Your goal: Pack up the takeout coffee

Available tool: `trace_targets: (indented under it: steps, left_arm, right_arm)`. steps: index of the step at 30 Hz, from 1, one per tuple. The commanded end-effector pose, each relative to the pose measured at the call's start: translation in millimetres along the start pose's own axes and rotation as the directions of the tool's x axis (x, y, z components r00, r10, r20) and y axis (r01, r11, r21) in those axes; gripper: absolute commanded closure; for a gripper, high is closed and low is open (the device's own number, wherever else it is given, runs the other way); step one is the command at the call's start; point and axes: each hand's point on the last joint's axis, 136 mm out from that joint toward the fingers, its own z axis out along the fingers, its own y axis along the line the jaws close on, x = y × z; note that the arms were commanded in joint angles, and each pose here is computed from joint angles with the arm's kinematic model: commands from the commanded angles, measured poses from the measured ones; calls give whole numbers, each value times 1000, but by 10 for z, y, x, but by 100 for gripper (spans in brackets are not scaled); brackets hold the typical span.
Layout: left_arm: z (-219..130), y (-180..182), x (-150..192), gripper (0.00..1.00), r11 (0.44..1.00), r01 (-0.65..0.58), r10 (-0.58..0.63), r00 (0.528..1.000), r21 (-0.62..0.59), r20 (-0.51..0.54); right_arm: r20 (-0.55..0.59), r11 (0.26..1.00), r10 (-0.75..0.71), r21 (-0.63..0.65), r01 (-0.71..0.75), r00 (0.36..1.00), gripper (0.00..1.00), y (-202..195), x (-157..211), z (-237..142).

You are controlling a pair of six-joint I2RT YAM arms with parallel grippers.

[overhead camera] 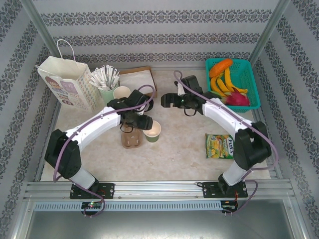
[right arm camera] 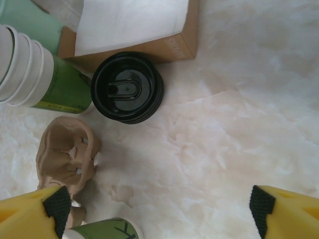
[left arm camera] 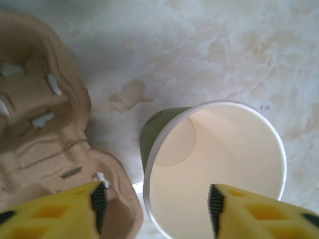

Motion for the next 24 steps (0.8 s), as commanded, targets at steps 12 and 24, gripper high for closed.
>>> trace_targets:
  steps: [12, 24]
  left_arm:
    - [-555, 932, 43, 1, 865, 474, -397, 847, -165, 355]
    - [-649, 1353, 171, 0, 698, 703, -551, 649, -136, 524]
  right_arm:
    - [-108, 976, -97, -206, 73, 989, 37, 232, -178, 1034]
    - [-208, 975, -73, -220, 26, 975, 52, 164, -137, 1598]
